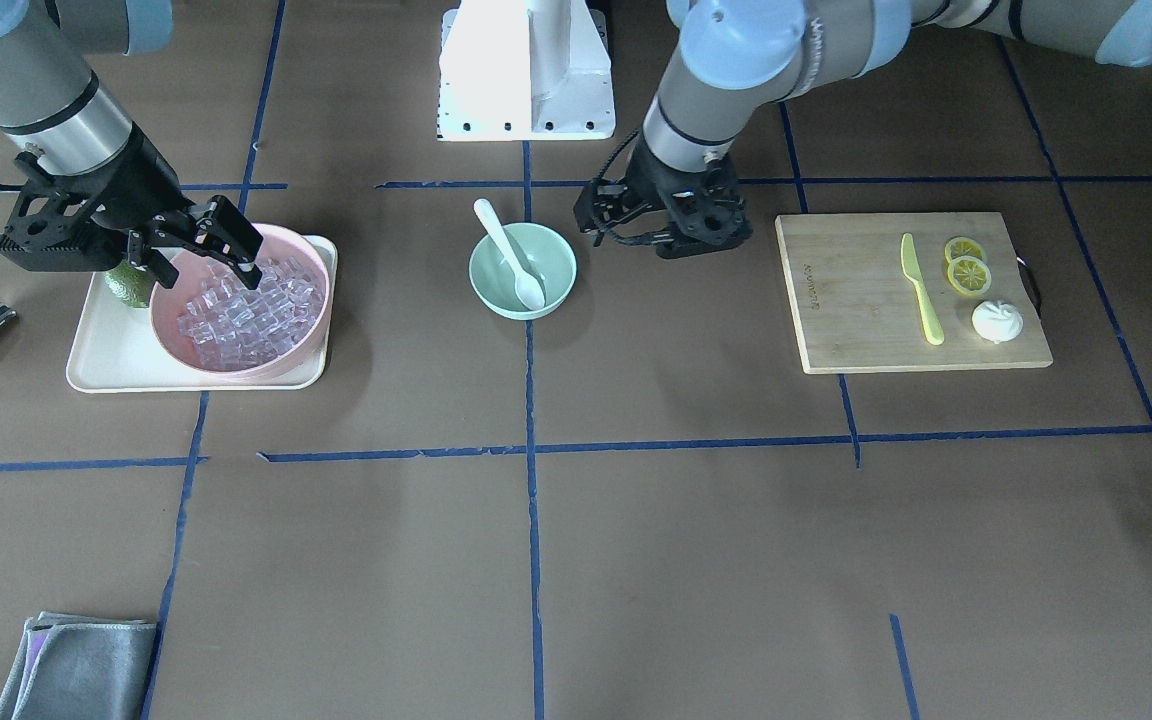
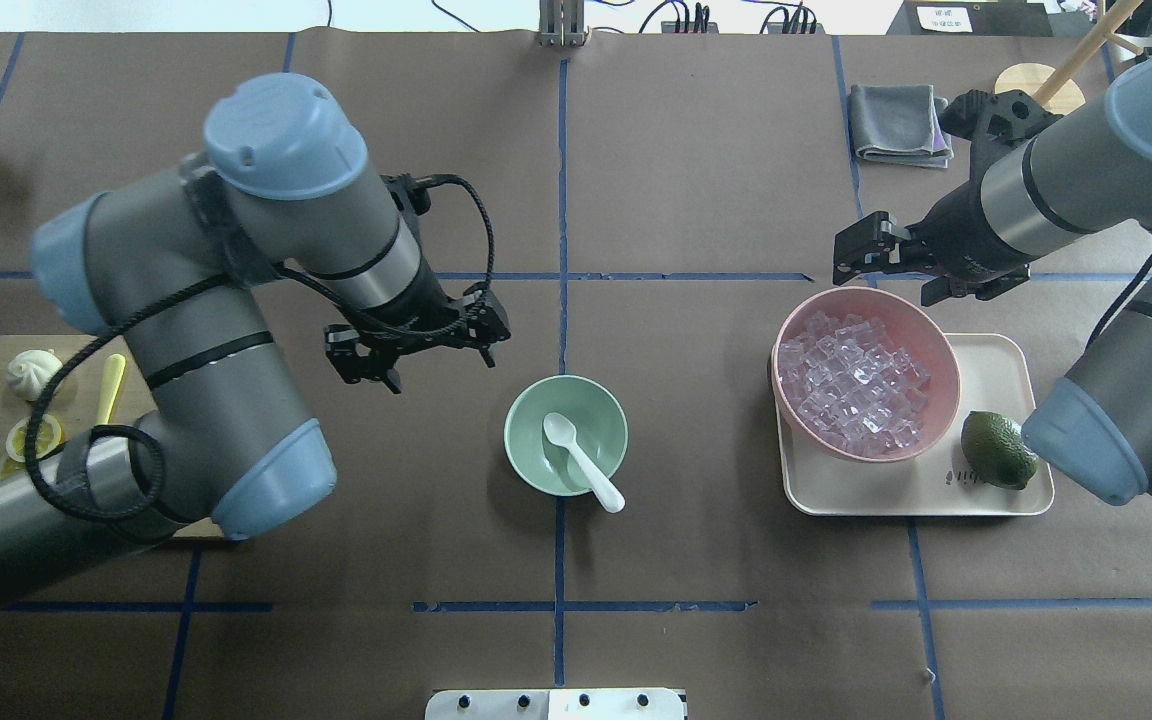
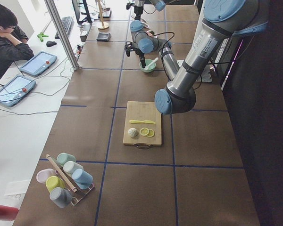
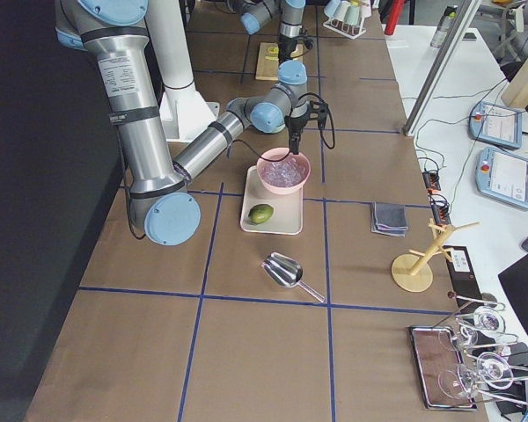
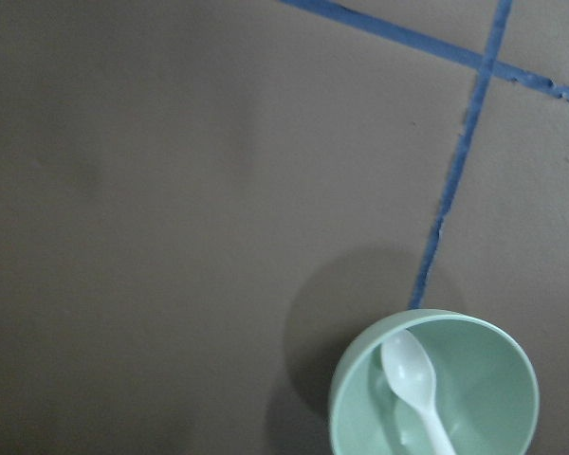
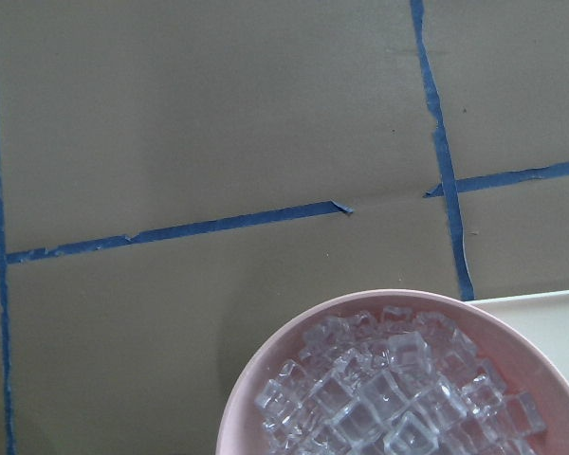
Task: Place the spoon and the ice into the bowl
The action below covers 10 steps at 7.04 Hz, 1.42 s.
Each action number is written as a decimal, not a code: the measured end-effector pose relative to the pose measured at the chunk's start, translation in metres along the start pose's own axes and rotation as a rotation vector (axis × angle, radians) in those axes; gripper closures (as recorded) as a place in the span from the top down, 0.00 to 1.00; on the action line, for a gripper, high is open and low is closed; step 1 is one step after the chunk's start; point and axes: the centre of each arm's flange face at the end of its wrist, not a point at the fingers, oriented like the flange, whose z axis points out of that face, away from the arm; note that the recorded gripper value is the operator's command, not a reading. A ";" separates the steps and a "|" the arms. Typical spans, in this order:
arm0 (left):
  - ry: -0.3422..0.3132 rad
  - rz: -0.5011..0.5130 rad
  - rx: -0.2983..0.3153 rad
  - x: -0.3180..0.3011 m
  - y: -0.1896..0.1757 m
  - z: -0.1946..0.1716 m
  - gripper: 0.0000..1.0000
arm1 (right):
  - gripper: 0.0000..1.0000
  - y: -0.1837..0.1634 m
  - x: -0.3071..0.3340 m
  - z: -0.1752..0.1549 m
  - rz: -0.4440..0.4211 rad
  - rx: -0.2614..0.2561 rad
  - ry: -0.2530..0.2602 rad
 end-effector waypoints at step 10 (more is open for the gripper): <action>-0.132 0.144 0.111 -0.160 -0.043 -0.110 1.00 | 0.81 0.024 0.020 0.092 -0.052 -0.110 0.134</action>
